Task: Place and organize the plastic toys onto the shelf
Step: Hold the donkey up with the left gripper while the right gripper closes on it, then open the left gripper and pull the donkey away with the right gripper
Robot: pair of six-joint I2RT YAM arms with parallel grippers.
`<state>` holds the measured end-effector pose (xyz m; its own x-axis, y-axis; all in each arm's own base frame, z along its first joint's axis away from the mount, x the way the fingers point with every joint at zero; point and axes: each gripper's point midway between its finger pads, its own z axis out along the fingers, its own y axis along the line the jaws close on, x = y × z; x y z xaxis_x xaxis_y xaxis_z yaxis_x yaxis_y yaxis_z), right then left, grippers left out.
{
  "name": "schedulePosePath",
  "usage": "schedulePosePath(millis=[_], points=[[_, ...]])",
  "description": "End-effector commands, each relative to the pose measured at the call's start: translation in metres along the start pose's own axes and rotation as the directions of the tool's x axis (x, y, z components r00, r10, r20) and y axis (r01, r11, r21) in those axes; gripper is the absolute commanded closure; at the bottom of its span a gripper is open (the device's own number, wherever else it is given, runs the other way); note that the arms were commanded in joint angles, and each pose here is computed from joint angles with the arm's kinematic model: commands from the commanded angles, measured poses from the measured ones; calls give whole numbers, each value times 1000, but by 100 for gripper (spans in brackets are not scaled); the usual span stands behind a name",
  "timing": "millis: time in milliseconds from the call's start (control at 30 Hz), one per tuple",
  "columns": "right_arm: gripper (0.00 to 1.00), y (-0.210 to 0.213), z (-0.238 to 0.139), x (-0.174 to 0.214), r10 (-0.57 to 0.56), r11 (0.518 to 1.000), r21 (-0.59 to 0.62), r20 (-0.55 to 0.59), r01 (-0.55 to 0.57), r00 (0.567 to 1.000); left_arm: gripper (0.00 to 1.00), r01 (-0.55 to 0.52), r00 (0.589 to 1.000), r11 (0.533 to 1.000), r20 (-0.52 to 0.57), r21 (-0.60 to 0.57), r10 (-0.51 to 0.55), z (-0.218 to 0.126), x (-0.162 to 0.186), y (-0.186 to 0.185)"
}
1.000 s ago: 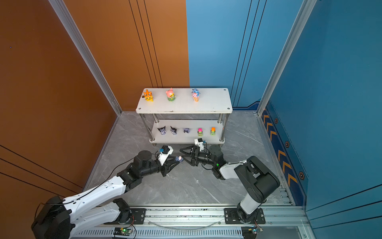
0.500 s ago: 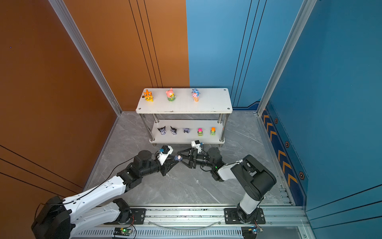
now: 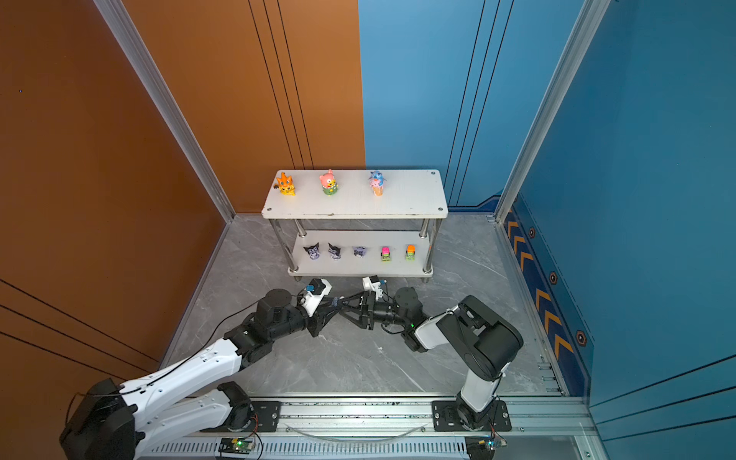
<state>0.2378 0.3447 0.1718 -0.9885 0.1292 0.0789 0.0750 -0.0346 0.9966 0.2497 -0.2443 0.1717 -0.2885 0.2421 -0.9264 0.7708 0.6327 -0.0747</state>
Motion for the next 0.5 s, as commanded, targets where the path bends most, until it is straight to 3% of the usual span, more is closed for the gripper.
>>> schedulePosePath(millis=[0, 467], points=[[44, 17, 5, -5, -46, 997, -59, 17, 47, 999, 85, -12, 1000, 1000, 27, -11, 13, -4, -9, 3], [59, 23, 10, -7, -53, 995, -80, 21, 55, 998, 84, -11, 1000, 1000, 26, -8, 11, -5, -8, 2]])
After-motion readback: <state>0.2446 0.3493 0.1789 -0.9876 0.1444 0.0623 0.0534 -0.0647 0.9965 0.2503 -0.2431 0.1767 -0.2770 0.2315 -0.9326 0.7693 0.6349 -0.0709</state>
